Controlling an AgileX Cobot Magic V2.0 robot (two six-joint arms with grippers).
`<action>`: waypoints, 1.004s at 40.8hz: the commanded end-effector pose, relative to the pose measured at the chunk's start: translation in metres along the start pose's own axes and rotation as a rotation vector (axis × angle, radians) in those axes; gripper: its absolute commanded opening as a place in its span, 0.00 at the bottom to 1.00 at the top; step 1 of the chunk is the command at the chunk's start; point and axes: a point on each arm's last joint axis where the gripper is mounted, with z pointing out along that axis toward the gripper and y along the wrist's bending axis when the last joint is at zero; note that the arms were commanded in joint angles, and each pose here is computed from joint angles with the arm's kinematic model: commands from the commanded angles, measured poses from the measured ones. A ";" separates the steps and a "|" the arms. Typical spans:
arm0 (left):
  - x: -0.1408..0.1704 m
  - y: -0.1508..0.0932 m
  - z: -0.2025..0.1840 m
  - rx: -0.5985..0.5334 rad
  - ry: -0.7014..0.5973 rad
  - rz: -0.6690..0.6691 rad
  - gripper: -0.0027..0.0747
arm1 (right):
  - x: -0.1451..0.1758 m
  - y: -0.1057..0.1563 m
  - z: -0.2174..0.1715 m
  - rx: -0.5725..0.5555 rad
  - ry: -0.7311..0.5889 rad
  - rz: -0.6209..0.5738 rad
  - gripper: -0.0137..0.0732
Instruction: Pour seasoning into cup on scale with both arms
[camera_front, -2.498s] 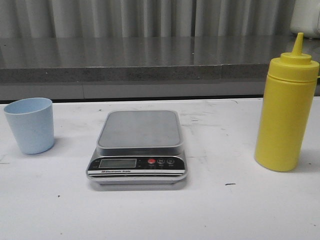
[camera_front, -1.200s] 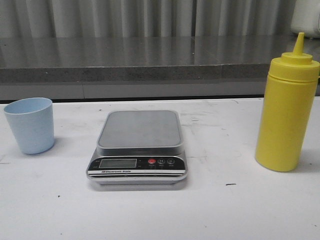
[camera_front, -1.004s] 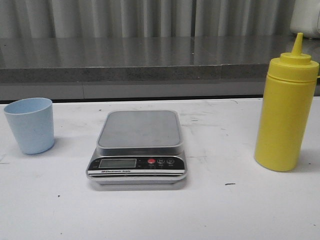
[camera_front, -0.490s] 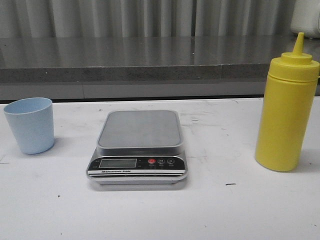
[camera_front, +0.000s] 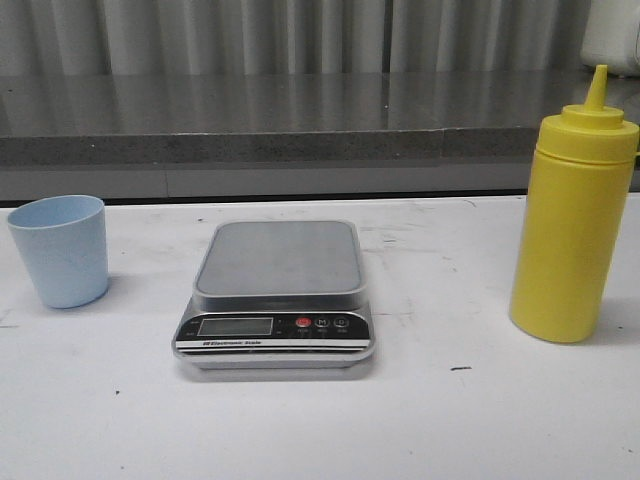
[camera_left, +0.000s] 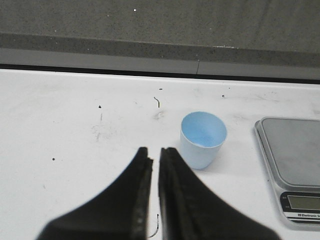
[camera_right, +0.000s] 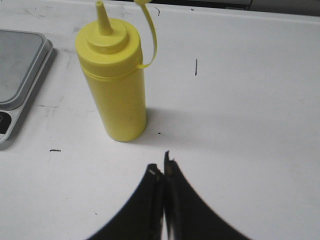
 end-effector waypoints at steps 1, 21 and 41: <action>-0.016 -0.001 -0.001 0.007 -0.084 0.007 0.38 | -0.013 -0.001 -0.003 0.010 -0.081 -0.029 0.37; -0.038 -0.004 0.022 0.020 0.085 -0.016 0.65 | -0.013 -0.001 -0.003 0.010 -0.081 -0.029 0.62; -0.071 -0.028 0.121 0.089 0.395 0.032 0.64 | -0.013 -0.001 -0.003 0.010 -0.081 -0.029 0.62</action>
